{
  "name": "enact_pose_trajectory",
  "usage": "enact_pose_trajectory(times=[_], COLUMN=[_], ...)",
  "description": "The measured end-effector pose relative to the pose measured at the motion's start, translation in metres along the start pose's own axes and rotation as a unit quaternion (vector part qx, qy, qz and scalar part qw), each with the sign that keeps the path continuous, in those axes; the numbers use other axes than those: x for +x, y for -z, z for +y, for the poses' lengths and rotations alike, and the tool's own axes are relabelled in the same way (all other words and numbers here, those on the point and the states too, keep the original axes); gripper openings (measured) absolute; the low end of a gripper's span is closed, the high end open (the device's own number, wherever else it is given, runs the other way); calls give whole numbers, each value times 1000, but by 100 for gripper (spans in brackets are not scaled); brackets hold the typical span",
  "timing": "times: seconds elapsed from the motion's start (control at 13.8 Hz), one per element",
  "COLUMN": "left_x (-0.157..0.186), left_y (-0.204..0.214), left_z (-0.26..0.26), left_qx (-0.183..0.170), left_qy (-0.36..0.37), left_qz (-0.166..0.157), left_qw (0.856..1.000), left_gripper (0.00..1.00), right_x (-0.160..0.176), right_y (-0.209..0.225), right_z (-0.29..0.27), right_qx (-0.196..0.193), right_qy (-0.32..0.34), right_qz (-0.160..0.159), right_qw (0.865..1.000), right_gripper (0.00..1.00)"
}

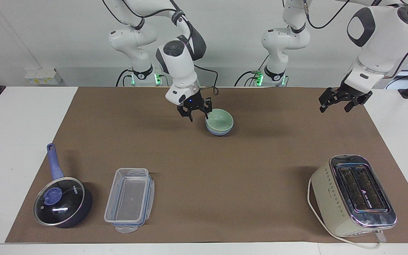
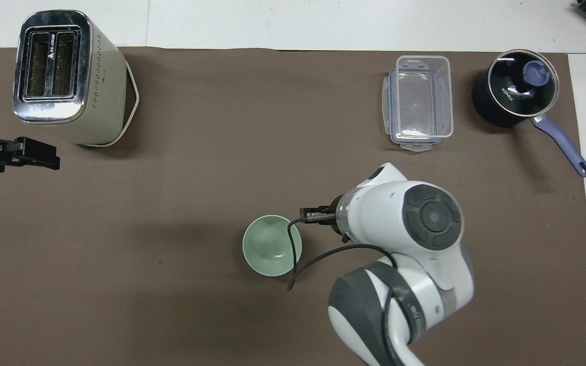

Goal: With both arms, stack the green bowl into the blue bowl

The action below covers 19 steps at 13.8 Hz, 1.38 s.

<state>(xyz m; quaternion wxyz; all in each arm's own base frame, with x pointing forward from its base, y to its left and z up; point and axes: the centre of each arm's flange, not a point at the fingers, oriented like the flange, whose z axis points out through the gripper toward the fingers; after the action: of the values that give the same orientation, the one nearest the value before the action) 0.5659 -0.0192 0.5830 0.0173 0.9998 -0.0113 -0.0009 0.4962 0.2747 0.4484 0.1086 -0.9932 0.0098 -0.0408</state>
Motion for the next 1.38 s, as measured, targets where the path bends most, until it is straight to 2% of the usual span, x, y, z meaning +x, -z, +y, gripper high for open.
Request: enact_pose_trajectory(times=[0.15, 0.58, 0.8, 1.02, 1.23, 1.38], left_x=[0, 0, 0, 0, 0, 0], left_y=[0, 0, 0, 0, 0, 0], left_z=[0, 0, 0, 0, 0, 0], left_qx=[0, 0, 0, 0, 0, 0], left_qy=[0, 0, 0, 0, 0, 0], left_qz=[0, 0, 0, 0, 0, 0], left_qw=[1000, 1000, 1000, 1000, 1000, 1000], left_gripper=[100, 100, 100, 100, 100, 100], right_x=[18, 68, 67, 57, 57, 60], right_y=[37, 149, 202, 243, 261, 245], right_z=[29, 122, 136, 133, 138, 153], right_qx=[-16, -55, -102, -128, -133, -133], right_qy=[-18, -59, -56, -58, -65, -51], right_qz=[11, 21, 13, -5, -13, -27], right_qw=[1000, 997, 993, 990, 989, 989], right_gripper=[99, 100, 100, 100, 100, 100])
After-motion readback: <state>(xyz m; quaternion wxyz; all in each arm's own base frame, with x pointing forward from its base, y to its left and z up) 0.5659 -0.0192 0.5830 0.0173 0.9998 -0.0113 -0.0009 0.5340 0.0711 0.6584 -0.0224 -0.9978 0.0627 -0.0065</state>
